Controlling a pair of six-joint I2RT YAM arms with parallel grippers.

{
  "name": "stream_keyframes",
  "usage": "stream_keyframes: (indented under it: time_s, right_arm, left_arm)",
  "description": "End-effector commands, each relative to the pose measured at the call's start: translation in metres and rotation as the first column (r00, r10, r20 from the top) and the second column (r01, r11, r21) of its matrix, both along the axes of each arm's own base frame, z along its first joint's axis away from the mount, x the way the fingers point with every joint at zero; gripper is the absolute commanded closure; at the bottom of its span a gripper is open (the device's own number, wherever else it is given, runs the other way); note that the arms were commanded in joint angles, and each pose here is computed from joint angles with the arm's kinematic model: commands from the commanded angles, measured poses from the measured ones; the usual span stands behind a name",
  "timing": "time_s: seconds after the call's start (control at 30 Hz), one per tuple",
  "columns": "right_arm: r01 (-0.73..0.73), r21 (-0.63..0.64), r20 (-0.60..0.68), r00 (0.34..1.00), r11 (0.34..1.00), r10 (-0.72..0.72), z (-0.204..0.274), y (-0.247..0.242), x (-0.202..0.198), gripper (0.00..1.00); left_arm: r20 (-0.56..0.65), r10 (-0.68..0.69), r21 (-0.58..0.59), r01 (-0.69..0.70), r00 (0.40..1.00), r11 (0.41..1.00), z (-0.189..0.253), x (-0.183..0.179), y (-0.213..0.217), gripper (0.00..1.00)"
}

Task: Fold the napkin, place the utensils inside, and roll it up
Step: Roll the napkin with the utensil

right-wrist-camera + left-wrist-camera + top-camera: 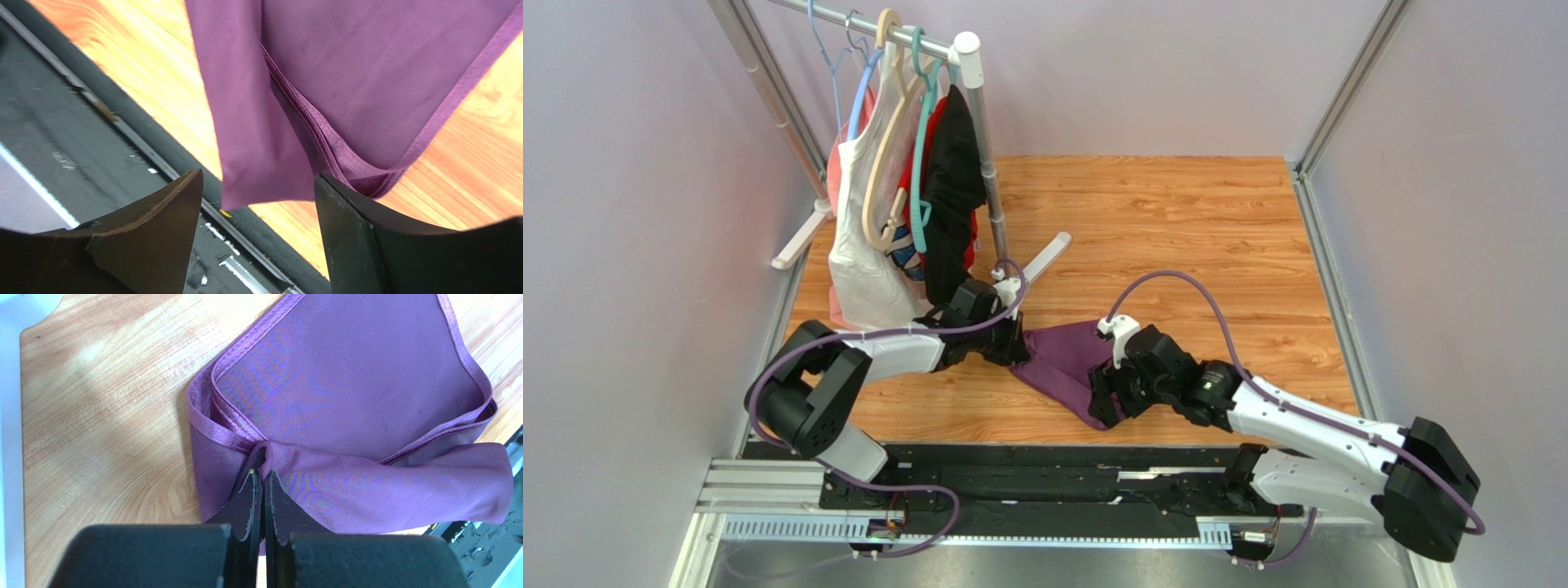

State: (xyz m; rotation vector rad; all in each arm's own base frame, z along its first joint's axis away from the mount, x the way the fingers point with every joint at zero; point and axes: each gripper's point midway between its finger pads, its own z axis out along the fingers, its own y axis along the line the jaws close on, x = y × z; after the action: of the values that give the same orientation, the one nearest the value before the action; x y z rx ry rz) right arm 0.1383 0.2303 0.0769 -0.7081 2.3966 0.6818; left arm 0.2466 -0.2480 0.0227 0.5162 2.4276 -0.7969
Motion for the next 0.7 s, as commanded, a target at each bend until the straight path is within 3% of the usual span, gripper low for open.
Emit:
stream_keyframes:
  time_s: [0.0,0.23,0.67]
  right_arm:
    - [-0.003,-0.028,0.05,0.999,1.0,0.004,-0.008,0.013,0.013,0.3]
    - [0.004,-0.091,0.009,1.0,0.996,-0.003,-0.022,0.011,0.012,0.36]
    - [0.05,-0.103,-0.156,0.986,0.993,-0.066,-0.038,0.008,-0.01,0.72]
  left_arm:
    - [-0.023,-0.015,0.032,0.016,1.0,0.999,-0.007,-0.001,0.004,1.0]
    - [-0.021,-0.021,0.026,0.021,1.0,0.999,-0.005,-0.001,0.003,1.0]
    - [-0.026,-0.016,0.042,0.018,1.0,0.999,-0.007,-0.001,0.005,1.0]
